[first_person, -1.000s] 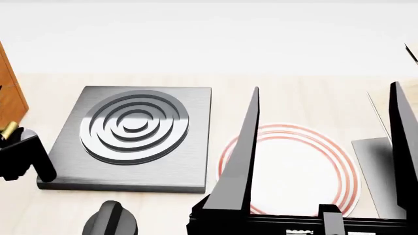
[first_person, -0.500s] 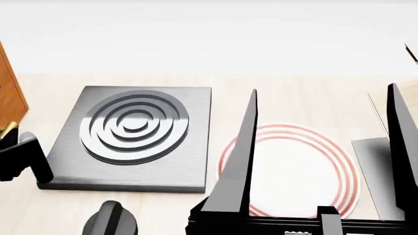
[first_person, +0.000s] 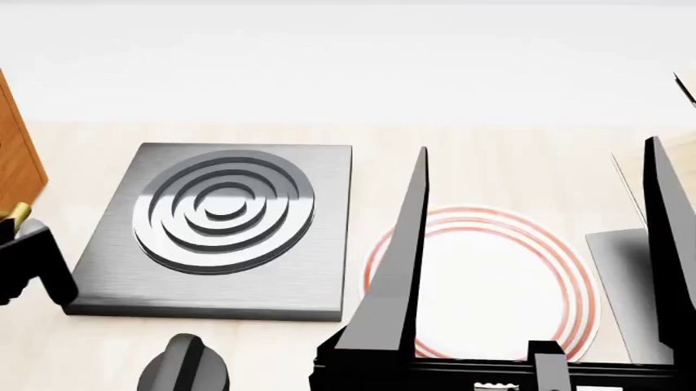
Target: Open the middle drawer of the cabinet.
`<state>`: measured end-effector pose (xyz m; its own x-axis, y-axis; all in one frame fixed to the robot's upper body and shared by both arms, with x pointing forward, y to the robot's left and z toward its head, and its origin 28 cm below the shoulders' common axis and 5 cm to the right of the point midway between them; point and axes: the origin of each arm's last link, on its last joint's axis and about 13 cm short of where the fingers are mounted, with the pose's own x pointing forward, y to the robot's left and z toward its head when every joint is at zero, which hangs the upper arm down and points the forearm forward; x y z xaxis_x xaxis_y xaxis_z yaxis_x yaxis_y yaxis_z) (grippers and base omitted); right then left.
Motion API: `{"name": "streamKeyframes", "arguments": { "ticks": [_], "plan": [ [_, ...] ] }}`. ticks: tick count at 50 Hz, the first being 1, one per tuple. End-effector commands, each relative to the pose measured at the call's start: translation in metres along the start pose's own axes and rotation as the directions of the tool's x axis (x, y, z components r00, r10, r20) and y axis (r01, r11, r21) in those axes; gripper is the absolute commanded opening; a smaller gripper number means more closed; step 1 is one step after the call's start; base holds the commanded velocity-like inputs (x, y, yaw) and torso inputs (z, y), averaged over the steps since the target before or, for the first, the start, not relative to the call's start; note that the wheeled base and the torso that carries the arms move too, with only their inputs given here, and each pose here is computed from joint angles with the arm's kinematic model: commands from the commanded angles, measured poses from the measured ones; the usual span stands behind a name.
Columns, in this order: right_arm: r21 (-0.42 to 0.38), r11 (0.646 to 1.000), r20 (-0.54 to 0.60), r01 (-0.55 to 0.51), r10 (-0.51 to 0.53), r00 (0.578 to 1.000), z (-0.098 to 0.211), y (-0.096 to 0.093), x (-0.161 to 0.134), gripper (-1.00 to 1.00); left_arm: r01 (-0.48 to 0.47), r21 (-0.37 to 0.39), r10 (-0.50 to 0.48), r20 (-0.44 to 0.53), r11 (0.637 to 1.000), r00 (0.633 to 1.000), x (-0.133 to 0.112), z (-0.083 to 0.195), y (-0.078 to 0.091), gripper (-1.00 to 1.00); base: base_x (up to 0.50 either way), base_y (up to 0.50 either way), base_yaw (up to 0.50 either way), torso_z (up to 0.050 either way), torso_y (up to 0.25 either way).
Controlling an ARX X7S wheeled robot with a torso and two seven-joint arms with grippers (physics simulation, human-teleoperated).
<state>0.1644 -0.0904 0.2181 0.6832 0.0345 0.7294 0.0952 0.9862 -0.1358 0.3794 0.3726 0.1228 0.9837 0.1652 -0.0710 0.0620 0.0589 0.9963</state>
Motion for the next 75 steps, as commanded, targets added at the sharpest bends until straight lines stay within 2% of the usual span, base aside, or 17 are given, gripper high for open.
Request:
{"name": "streamKeyframes", "arguments": {
  "ticks": [1, 54, 75],
  "plan": [
    [-0.021, 1.0, -0.003, 0.009, -0.009, 1.0, 0.0, -0.002, 0.0, 1.0, 0.021, -0.022, -0.022, -0.016, 1.0, 1.0, 0.001, 0.005, 0.0, 1.0, 0.0, 0.0, 0.0, 0.0, 0.0],
    [-0.026, 1.0, -0.008, 0.003, -0.004, 1.0, 0.0, -0.002, -0.001, 1.0, 0.014, -0.023, -0.017, -0.122, 1.0, 0.992, -0.004, -0.009, -0.002, 1.0, 0.0, 0.0, 0.0, 0.0, 0.0],
    [-0.025, 1.0, -0.013, -0.004, 0.004, 1.0, 0.0, -0.001, -0.001, 1.0, -0.018, -0.02, 0.016, -0.12, 1.0, 0.993, -0.004, -0.008, -0.002, 1.0, 0.0, 0.0, 0.0, 0.0, 0.0]
  ]
}}
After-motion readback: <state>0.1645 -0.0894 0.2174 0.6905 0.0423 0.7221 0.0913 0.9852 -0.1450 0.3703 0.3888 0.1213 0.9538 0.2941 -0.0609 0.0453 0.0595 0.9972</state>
